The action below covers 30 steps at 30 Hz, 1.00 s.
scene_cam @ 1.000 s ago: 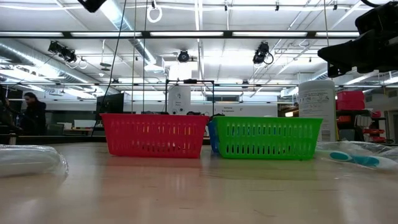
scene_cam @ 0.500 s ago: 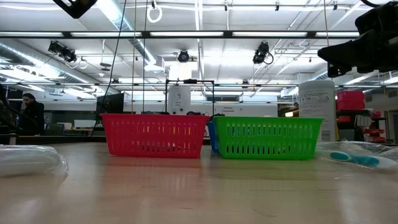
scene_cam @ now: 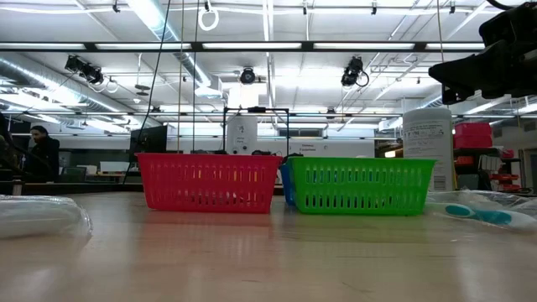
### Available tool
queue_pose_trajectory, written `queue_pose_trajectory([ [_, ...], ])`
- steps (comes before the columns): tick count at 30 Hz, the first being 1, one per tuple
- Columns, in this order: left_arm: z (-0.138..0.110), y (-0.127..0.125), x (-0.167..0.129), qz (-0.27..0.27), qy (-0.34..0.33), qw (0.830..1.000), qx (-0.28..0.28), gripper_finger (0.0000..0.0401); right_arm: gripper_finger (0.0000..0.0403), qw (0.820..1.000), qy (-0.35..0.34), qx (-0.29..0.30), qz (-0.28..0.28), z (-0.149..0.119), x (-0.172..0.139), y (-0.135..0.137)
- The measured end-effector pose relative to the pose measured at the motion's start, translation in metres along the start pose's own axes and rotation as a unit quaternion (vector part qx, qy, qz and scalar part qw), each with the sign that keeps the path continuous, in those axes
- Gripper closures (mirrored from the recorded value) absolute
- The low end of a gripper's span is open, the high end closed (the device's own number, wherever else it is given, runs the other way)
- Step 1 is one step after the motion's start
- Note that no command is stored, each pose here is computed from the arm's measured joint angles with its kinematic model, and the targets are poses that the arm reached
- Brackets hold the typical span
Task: Pick & Place Travel size toiletries
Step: Put the green toothbrush into the blue bin
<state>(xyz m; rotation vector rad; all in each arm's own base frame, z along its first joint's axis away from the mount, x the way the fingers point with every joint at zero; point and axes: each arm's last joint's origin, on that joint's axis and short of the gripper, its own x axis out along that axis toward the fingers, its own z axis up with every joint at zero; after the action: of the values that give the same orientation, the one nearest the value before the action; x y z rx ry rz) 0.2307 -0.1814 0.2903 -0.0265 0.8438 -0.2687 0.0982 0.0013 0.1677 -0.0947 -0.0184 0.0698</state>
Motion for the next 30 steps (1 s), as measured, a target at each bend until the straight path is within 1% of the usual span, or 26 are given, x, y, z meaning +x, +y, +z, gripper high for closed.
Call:
queue_pose_trajectory([
  [3,0.006,-0.004,0.004,0.004,0.009,1.000,0.013,0.0384,0.0363,1.000,0.000,0.000,0.000,0.000,0.000,0.000],
  [6,0.012,-0.006,0.004,0.003,0.007,1.000,0.013,0.0384,0.0362,1.000,0.000,0.000,0.000,0.000,0.000,0.000],
  [10,0.012,-0.007,0.007,0.004,0.015,1.000,0.008,0.0384,0.0362,1.000,0.000,0.000,0.000,0.000,0.000,0.000],
  [17,0.006,-0.004,0.007,0.021,0.042,0.996,-0.076,0.0384,0.0362,1.000,0.000,0.000,0.000,0.000,0.000,0.000],
  [19,0.002,-0.003,0.011,0.030,0.062,0.993,-0.100,0.0384,0.0361,1.000,0.000,0.000,0.000,0.000,0.000,0.000],
  [25,-0.008,0.001,0.020,0.039,0.134,0.975,-0.172,0.0384,0.0363,1.000,0.000,0.000,0.000,0.000,0.000,0.000],
  [30,-0.009,0.002,0.021,0.043,0.146,0.963,-0.221,0.0384,0.0362,1.000,-0.001,0.000,0.000,0.000,0.000,0.000],
])
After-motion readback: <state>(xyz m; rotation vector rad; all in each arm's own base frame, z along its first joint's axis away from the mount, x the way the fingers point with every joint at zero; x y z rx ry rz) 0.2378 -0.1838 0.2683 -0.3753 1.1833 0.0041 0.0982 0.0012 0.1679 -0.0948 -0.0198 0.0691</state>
